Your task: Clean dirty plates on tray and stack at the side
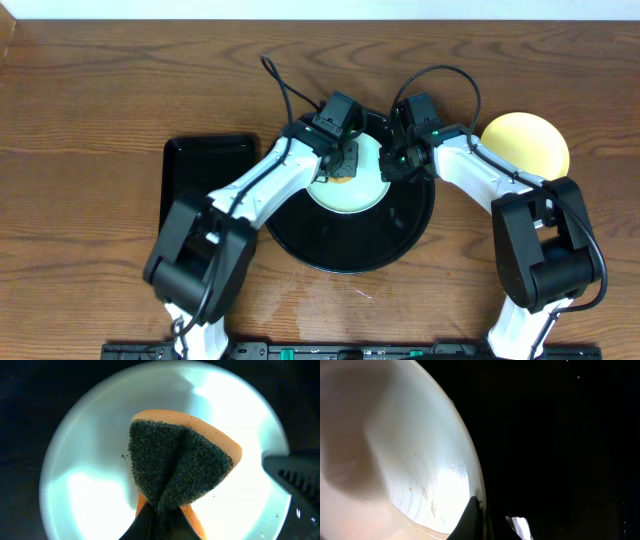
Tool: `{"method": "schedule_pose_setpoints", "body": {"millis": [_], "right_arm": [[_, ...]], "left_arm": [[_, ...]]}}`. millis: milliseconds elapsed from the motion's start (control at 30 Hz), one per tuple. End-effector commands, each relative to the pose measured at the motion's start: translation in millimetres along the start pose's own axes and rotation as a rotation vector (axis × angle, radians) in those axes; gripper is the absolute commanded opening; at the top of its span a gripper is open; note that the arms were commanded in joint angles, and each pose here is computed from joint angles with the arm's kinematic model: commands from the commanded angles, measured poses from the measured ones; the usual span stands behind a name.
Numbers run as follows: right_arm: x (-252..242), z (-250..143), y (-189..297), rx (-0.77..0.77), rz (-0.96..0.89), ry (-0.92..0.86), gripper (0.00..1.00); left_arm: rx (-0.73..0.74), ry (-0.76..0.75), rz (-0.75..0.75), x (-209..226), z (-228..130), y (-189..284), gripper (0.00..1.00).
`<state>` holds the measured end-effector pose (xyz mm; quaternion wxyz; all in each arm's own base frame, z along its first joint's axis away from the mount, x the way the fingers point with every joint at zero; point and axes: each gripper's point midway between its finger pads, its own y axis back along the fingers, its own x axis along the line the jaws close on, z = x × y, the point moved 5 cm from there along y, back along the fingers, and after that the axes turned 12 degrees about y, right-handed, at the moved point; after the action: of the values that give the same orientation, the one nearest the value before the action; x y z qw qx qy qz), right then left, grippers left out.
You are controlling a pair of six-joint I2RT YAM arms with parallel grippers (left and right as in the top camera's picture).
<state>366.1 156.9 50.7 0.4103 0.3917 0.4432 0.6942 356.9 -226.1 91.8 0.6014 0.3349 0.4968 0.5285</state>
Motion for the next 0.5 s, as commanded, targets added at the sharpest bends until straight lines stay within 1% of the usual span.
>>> {"method": "schedule_pose_setpoints", "body": {"millis": [0, 100, 233, 333, 467], "right_arm": [[-9, -22, -15, 0.090, -0.061, -0.006, 0.01], [-9, -23, -15, 0.093, -0.061, -0.007, 0.01], [-9, -23, -15, 0.094, -0.061, -0.008, 0.01], [-11, -23, -15, 0.094, -0.073, -0.007, 0.01], [-12, -23, -15, 0.093, -0.080, -0.007, 0.01]], "left_arm": [[0.085, 0.017, -0.042, 0, -8, -15, 0.07], [0.069, 0.033, -0.041, 5, -1, -9, 0.07], [0.022, 0.084, -0.010, 23, 19, 22, 0.07], [-0.021, 0.136, 0.068, 51, 29, 49, 0.07], [-0.036, 0.241, 0.270, 116, 30, 89, 0.07]]}}
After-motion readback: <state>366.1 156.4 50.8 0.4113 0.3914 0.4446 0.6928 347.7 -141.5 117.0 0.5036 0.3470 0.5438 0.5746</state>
